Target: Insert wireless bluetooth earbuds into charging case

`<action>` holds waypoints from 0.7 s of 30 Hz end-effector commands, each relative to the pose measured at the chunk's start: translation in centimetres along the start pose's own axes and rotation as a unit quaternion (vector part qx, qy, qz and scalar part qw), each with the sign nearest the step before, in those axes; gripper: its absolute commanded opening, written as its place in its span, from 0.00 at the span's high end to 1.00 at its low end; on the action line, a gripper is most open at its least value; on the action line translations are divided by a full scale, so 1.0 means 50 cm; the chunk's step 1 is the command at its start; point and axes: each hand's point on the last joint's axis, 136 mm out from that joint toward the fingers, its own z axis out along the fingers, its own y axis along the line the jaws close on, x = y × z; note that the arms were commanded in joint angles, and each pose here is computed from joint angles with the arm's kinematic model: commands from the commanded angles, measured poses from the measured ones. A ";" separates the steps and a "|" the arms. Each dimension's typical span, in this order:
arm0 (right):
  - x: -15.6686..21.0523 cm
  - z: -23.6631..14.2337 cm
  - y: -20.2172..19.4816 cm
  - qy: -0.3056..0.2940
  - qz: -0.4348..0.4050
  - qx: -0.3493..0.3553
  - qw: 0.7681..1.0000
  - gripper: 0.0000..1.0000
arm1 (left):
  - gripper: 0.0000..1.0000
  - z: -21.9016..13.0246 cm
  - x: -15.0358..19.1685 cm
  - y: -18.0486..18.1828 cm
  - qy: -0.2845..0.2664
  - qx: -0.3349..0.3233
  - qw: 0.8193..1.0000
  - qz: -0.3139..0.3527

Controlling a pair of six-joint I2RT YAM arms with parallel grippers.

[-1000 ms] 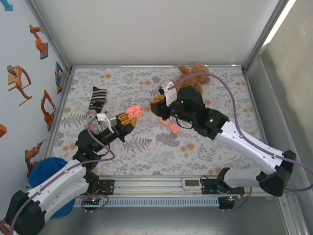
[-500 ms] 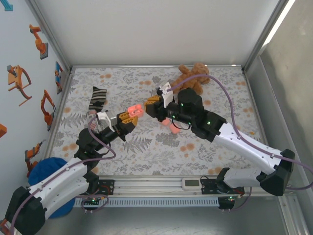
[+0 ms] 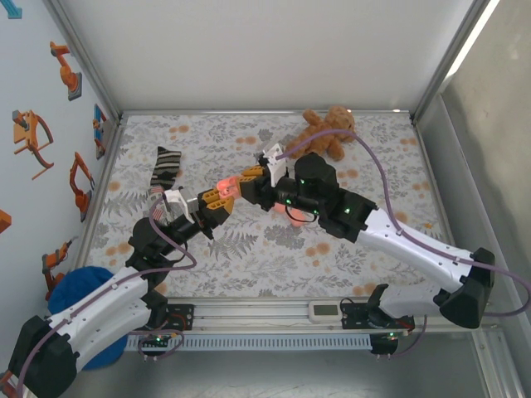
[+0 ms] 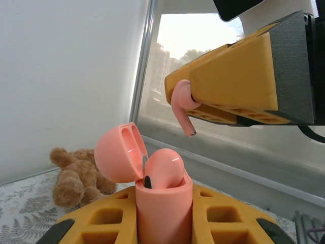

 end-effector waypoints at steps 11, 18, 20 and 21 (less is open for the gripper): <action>0.005 0.021 -0.002 -0.004 -0.006 0.011 1.000 0.73 | 1.00 0.006 -0.049 -0.024 -0.035 0.025 0.999 0.009; 0.014 0.018 -0.002 -0.002 -0.009 0.015 1.000 0.73 | 1.00 0.006 -0.051 -0.025 -0.037 0.025 0.999 0.008; 0.018 0.017 -0.004 -0.001 -0.009 0.019 1.000 0.73 | 1.00 0.006 -0.052 -0.026 -0.038 0.024 0.999 0.007; 0.020 0.017 -0.005 -0.001 -0.011 0.022 1.000 0.73 | 1.00 0.006 -0.053 -0.025 -0.039 0.023 0.999 0.007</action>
